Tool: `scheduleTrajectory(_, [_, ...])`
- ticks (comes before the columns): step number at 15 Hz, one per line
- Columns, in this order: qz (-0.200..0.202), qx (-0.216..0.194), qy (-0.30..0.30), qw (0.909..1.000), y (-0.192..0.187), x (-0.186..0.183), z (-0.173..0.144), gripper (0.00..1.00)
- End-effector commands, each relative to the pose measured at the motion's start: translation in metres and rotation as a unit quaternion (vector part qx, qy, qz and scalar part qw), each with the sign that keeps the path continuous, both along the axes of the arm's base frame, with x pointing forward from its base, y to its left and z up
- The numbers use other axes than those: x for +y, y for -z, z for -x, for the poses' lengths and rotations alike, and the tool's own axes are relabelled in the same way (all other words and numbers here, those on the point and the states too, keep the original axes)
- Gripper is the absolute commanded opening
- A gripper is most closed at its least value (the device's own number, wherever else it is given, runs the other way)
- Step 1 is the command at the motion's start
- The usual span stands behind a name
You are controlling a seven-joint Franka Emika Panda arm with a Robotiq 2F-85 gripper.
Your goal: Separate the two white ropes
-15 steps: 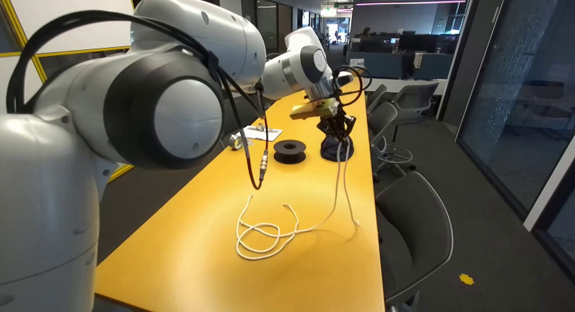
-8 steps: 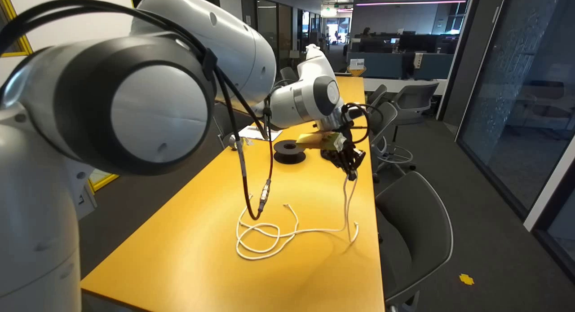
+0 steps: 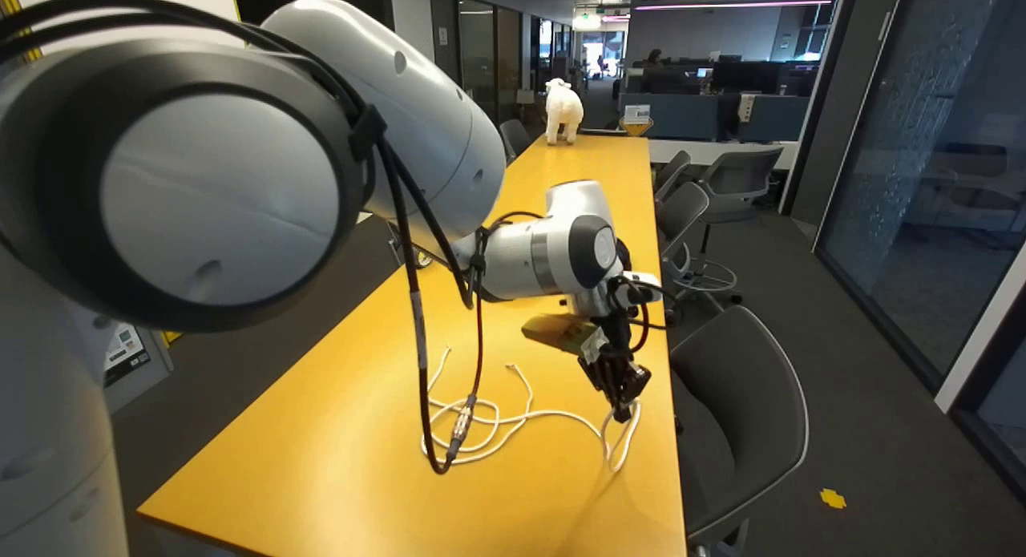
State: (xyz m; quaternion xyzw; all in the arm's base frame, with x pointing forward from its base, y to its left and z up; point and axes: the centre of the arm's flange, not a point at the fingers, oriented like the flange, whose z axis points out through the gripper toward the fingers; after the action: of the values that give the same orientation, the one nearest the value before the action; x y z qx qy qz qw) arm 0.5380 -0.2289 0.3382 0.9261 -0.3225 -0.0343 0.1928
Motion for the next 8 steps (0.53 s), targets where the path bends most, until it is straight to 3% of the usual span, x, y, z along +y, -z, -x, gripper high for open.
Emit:
scheduleTrajectory(1, [-0.021,0.024,0.024,0.9992,0.027,0.000,0.023,0.01])
scheduleTrajectory(8, [-0.085,0.086,0.097,0.9879,0.082,-0.024,0.052,0.01])
